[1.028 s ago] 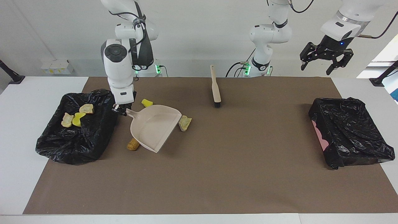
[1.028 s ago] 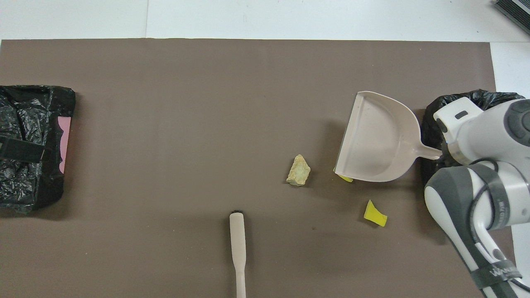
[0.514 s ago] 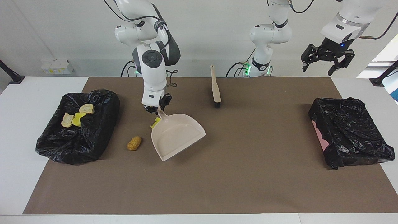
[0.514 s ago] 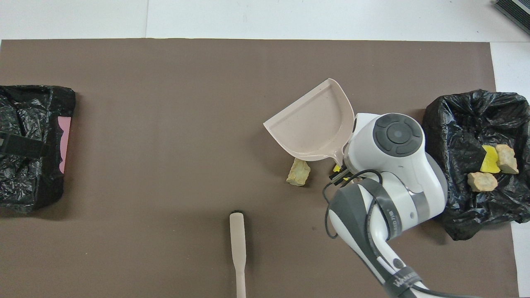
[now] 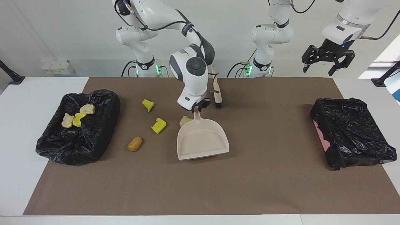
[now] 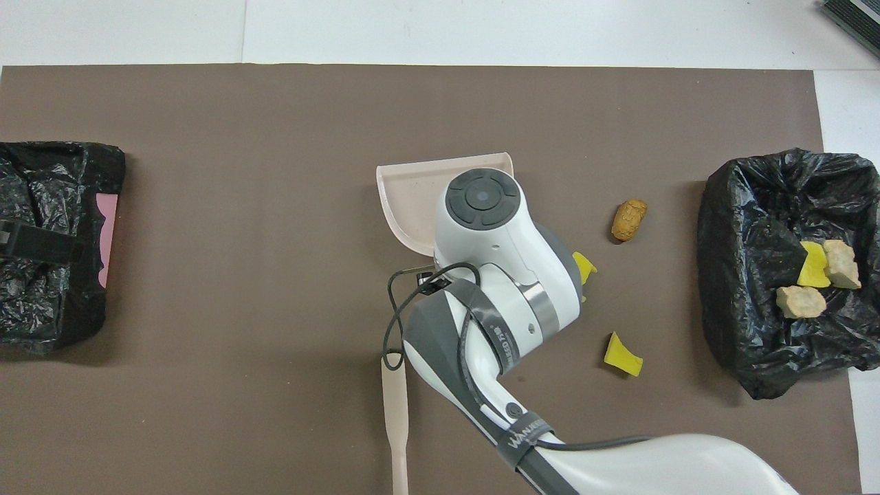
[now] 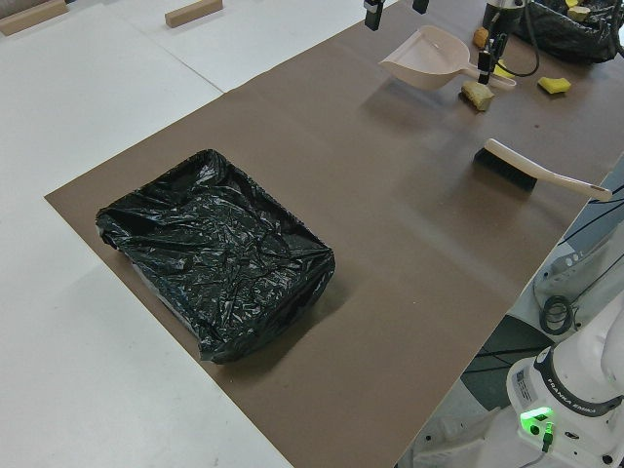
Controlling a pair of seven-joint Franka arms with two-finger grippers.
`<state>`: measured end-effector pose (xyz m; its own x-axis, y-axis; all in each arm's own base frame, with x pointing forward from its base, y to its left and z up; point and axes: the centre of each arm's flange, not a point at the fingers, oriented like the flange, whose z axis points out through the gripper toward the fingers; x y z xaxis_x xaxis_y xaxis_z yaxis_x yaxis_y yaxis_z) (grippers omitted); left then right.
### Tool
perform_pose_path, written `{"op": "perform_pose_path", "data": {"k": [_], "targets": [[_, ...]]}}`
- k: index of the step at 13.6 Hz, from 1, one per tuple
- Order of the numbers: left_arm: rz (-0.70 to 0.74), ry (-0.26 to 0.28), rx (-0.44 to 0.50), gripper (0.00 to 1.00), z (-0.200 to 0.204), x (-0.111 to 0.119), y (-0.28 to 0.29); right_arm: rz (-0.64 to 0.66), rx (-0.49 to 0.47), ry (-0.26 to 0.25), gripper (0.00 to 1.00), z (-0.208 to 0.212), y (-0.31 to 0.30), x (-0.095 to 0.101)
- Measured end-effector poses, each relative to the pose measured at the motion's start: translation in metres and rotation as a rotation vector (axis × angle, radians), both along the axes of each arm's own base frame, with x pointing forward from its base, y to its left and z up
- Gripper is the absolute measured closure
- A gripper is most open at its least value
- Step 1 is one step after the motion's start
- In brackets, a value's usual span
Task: Sweep and dump trash in bin
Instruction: 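Bring the empty dustpan back to the table center with the right gripper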
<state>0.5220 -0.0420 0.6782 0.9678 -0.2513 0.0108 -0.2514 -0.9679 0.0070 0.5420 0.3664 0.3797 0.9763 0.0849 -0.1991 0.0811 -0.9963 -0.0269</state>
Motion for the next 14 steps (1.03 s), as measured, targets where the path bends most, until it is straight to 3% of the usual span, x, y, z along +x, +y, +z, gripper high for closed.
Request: {"op": "perform_pose_path", "data": {"k": [6,7,10,12,14], "targets": [[0.003,0.0,0.0,0.0,0.0,0.0,0.001,-0.105,0.004,0.066,0.68,-0.042,0.05,0.009],[0.003,0.0,0.0,0.0,0.0,0.0,0.001,-0.109,0.011,0.063,0.61,-0.039,0.05,0.011],[0.004,0.0,0.0,0.0,0.0,0.0,0.001,-0.112,0.03,0.045,0.26,-0.022,0.051,0.013],[0.004,0.0,0.0,0.0,0.0,0.0,0.001,-0.091,0.02,0.06,0.04,-0.003,0.054,0.002],[0.004,0.0,0.0,0.0,0.0,0.0,0.001,-0.057,0.012,0.065,0.0,0.022,0.062,-0.02]]}}
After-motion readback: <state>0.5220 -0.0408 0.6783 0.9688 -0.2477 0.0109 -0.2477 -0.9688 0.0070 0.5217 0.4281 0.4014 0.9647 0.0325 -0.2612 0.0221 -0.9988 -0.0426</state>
